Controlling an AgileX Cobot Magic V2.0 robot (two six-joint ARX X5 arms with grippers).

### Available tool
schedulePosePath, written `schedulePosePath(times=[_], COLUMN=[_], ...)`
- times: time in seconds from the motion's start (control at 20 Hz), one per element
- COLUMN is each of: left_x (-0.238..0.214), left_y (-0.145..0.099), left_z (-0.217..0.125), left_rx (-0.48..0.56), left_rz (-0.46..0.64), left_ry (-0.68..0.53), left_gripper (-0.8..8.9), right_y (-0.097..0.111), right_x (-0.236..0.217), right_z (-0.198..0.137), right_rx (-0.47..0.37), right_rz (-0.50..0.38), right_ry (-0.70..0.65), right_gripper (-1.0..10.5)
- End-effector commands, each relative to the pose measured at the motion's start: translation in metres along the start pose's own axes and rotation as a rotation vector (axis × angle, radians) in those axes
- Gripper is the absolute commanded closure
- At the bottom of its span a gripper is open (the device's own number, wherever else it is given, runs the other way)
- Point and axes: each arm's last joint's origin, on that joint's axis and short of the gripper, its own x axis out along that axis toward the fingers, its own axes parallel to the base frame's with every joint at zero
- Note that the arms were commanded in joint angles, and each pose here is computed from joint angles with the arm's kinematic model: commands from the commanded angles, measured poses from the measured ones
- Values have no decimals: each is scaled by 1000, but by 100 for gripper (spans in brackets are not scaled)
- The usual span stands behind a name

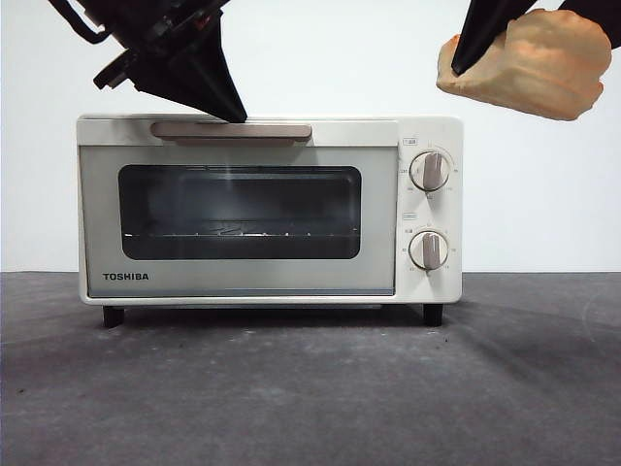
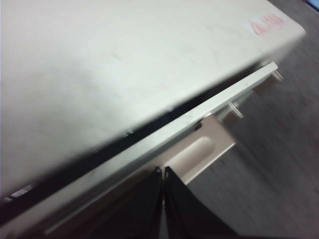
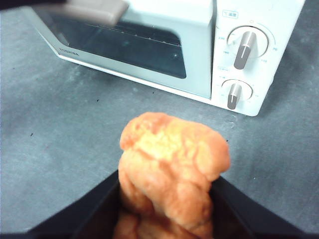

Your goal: The left arm flap open the oven, the right arm pick bread and place it into oven, the left arm flap close the oven

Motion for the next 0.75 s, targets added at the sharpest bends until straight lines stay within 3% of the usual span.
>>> schedulePosePath(times=[0.05, 0.75], left_x=[12, 9], left_y=[-5, -36], left_z=[-18, -45], left_rx=[-2, 30], left_rz=[-8, -67], left_ry=[152, 424], left_gripper=[797, 797], right_y=[3, 4], right_x=[-2, -2], right_z=[4, 6], right_rx=[-16, -18], right_rz=[11, 17], right_ry=[-18, -34], right_gripper=[730, 730])
